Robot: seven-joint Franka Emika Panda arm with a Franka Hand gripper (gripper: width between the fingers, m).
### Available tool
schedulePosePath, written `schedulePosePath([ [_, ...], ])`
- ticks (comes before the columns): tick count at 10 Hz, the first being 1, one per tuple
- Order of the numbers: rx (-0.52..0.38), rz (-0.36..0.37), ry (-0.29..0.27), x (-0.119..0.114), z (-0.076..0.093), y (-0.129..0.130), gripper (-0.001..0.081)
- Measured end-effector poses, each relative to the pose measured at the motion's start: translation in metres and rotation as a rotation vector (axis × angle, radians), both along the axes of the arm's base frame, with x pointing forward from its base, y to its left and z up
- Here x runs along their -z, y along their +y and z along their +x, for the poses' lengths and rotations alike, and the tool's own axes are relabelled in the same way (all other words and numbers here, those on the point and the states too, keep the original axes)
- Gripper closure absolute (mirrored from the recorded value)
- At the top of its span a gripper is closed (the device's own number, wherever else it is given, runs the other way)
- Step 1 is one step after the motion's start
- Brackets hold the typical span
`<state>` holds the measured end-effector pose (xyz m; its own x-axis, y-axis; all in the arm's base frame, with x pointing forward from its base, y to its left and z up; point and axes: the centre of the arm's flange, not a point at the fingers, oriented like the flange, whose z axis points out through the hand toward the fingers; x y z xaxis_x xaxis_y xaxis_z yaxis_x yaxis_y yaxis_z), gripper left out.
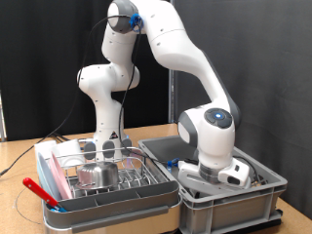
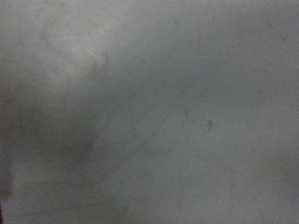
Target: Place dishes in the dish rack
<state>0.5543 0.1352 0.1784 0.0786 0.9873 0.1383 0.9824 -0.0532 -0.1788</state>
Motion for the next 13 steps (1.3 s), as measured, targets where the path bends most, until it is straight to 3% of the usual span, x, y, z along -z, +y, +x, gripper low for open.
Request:
schedulePosePath([
  [5, -0.015, 0.003, 0.009, 0.002, 0.0004, -0.0001, 0.0],
  [11, -0.067, -0.021, 0.142, 0.0089, -0.0084, -0.0032, 0.0],
  [13, -0.066, -0.012, 0.108, 0.0087, -0.0059, -0.0041, 0.0],
])
